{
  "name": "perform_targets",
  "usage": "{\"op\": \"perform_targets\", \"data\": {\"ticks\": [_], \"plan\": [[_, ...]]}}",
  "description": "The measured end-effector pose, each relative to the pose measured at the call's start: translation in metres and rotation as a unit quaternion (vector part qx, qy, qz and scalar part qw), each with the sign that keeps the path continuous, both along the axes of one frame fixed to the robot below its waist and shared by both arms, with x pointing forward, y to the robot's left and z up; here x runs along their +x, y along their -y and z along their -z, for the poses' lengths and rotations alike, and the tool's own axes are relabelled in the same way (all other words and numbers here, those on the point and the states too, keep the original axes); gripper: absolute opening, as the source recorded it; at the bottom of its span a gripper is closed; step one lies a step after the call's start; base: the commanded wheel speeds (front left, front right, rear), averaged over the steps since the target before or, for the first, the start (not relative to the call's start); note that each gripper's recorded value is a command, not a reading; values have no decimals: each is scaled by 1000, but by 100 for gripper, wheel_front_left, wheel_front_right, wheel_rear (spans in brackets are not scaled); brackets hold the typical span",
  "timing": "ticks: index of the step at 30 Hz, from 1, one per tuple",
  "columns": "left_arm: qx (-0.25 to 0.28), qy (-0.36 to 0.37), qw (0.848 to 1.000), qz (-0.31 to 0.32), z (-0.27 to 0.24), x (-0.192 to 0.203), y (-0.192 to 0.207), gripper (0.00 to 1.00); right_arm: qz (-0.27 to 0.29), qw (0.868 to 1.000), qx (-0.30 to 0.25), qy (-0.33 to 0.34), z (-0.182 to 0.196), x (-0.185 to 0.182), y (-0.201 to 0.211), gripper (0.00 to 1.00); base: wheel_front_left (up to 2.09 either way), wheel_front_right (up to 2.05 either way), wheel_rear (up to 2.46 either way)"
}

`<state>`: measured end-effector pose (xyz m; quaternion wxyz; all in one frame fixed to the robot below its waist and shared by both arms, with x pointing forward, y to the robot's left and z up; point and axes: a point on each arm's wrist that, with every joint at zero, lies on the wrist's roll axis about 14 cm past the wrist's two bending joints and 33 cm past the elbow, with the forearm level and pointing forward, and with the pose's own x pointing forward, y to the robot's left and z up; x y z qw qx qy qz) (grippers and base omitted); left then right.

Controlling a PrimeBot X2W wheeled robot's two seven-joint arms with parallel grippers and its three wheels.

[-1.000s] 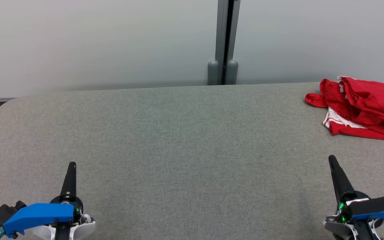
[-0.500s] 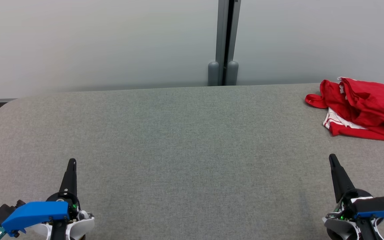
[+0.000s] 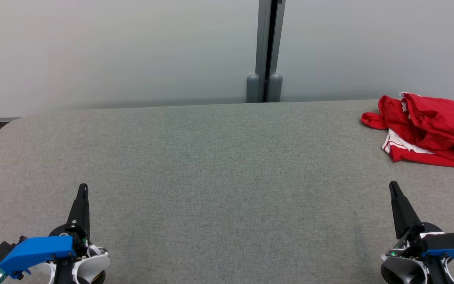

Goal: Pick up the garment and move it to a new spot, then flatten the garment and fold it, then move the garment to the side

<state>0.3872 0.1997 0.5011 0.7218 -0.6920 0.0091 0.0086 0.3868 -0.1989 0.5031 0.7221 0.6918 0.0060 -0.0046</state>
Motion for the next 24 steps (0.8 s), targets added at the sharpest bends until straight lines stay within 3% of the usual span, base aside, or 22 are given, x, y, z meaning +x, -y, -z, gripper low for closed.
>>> {"op": "perform_targets", "data": {"ticks": [24], "plan": [[-22, 7, 1000, -1, -3, 0, -1, 0, 1, 1000, 24, 2, 0, 0, 0, 0, 0, 0, 0]]}}
